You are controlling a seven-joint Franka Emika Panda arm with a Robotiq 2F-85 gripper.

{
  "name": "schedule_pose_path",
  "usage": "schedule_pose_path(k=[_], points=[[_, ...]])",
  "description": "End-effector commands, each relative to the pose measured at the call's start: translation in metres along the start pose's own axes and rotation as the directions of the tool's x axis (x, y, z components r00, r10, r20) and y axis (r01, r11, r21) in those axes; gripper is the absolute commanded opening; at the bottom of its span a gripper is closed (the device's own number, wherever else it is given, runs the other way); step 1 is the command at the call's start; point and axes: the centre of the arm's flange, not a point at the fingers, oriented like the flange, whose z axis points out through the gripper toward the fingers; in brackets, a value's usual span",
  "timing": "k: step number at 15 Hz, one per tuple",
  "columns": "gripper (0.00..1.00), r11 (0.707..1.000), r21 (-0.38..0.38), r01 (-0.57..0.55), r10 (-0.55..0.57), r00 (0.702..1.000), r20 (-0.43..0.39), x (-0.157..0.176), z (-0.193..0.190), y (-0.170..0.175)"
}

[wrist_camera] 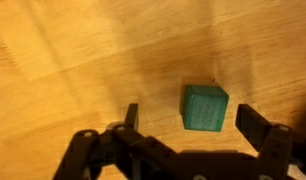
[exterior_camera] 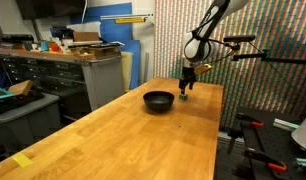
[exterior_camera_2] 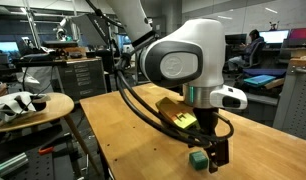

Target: Put the green cube inside the black bowl

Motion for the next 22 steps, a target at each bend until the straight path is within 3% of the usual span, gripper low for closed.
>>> schedule_pose_path(k=[1,3,4,6,12,13,22], points=[[1.0,0.999,0.036,0.011,-0.011,1.0,-0.009,0.016,0.006,0.005],[0.99,0.999,0.049,0.017,-0.017,1.0,0.0,0.016,0.01,0.002],[0.77,0.998,0.059,0.023,-0.023,1.0,0.008,0.015,0.012,-0.001],[0.7,0.997,0.074,0.033,-0.035,0.999,0.023,0.012,0.017,-0.005],[0.22,0.996,0.081,0.043,-0.048,0.997,0.063,0.003,0.027,-0.008],[0.18,0.996,0.08,0.04,-0.045,0.997,0.06,0.004,0.025,-0.007],[0.18,0.998,0.05,0.036,-0.038,0.998,0.048,0.015,-0.012,-0.005]])
